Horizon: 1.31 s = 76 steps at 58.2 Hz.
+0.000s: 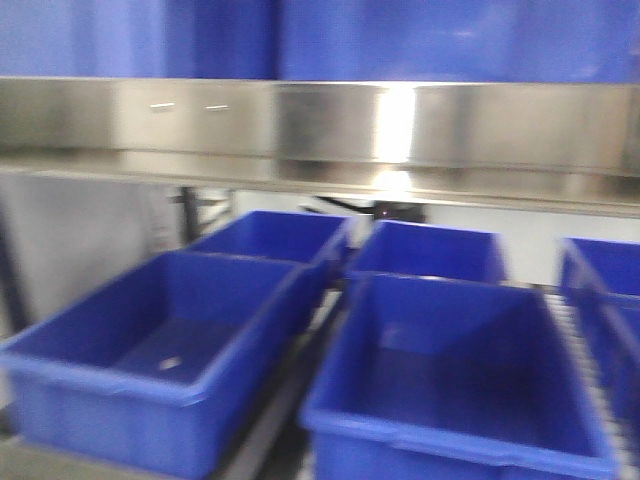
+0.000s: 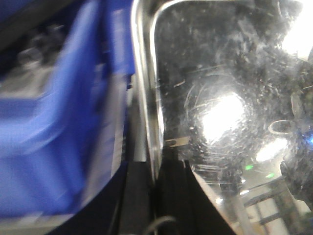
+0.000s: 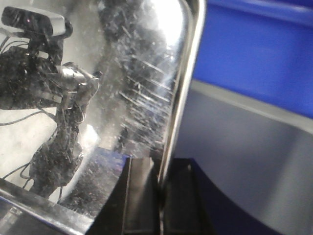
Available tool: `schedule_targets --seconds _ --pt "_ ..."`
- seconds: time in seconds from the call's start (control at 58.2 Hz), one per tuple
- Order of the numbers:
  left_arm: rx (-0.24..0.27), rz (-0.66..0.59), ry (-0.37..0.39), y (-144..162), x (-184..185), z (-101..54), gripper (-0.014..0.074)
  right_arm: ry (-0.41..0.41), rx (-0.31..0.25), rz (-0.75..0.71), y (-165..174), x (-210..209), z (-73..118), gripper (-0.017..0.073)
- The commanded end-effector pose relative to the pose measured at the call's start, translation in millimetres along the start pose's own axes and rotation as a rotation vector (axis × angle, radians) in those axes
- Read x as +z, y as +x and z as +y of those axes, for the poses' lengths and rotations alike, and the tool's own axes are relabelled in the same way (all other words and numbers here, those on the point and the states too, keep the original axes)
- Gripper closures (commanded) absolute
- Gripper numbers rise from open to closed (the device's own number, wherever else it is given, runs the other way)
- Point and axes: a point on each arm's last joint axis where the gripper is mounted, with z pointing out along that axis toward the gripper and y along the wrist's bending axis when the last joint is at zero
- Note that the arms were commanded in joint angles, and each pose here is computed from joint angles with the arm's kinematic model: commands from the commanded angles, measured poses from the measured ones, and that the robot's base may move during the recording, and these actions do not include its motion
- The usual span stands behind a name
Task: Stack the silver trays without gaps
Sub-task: 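Drive up to the rack with blue bins, tray held in both grippers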
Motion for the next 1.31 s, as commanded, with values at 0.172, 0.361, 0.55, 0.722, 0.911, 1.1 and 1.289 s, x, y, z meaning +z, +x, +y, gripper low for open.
schedule_targets --seconds 0.172,0.361,0.55,0.722,0.911,1.1,1.289 --pt "0.019 -0.050 0.002 -6.4 -7.0 -0.7 0.0613 -0.006 -0.028 -0.061 -7.8 -6.7 3.0 0.0638" --pt "0.019 -0.050 0.002 -6.4 -7.0 -0.7 0.0613 -0.006 -0.028 -0.061 -7.8 -6.7 3.0 0.0638" --pt "0.019 -0.050 0.002 -6.4 -7.0 -0.7 0.0613 -0.006 -0.028 -0.061 -7.8 -6.7 3.0 0.0638" --pt "0.019 -0.050 0.002 -6.4 -7.0 -0.7 0.0613 -0.006 -0.028 -0.061 -7.8 -6.7 3.0 0.0638" --pt "0.019 -0.050 0.002 -6.4 -7.0 -0.7 0.0613 -0.006 -0.028 -0.061 -7.8 -6.7 3.0 0.0638" --pt "0.019 -0.050 0.002 -6.4 -7.0 -0.7 0.0613 -0.006 -0.028 -0.061 -7.8 -6.7 3.0 0.0638" --pt "0.019 -0.050 0.002 -6.4 -7.0 -0.7 0.0613 -0.006 -0.028 -0.061 -7.8 -6.7 3.0 0.0638"
